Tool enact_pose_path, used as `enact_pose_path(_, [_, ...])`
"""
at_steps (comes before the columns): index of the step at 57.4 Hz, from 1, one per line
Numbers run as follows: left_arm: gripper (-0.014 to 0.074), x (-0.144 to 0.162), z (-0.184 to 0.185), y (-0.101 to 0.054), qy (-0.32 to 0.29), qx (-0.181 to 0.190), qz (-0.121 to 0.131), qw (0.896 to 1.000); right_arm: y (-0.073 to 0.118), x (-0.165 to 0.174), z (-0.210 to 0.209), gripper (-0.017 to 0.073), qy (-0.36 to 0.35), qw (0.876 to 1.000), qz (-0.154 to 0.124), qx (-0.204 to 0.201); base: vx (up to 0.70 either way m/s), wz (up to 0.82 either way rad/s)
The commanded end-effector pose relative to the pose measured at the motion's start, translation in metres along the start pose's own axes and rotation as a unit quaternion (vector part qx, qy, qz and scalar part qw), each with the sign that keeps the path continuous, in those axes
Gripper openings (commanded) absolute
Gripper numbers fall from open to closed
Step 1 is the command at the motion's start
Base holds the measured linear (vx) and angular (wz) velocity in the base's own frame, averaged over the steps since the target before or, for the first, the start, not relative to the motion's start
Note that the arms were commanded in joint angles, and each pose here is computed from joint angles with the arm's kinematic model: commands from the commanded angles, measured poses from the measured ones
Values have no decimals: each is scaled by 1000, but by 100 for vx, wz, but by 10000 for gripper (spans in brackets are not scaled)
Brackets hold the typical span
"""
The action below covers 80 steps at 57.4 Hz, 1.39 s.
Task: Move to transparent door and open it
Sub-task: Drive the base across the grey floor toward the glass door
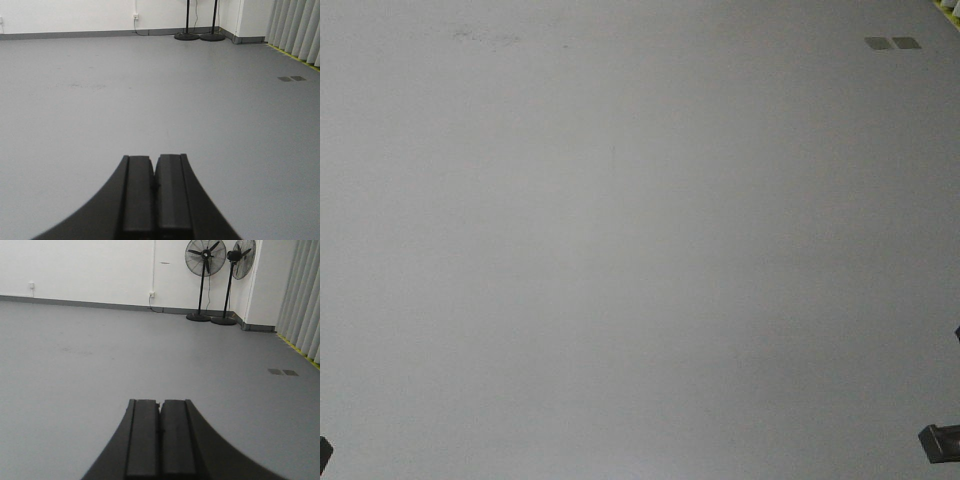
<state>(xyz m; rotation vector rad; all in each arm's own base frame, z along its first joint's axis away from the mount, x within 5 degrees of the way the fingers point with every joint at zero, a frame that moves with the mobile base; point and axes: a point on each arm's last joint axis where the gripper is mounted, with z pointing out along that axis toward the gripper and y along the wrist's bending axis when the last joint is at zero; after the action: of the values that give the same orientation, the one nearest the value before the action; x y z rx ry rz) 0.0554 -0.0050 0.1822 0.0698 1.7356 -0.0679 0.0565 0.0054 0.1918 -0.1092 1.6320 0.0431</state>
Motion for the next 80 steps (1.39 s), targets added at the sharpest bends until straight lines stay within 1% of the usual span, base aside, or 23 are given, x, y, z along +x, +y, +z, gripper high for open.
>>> enact_pose_path(1, [3,-5,-1,0,-42,0,-7,999,-1,-7,-1,-4,-47,999,-5,4,0,0])
enact_pose_path(52, [3,-5,-1,0,-42,0,-7,999,-1,-7,-1,-4,-47,999,-5,4,1,-1])
enact_pose_path(80, [3,-5,-1,0,-42,0,-7,999,-1,-7,-1,-4,-47,999,-5,4,14,4])
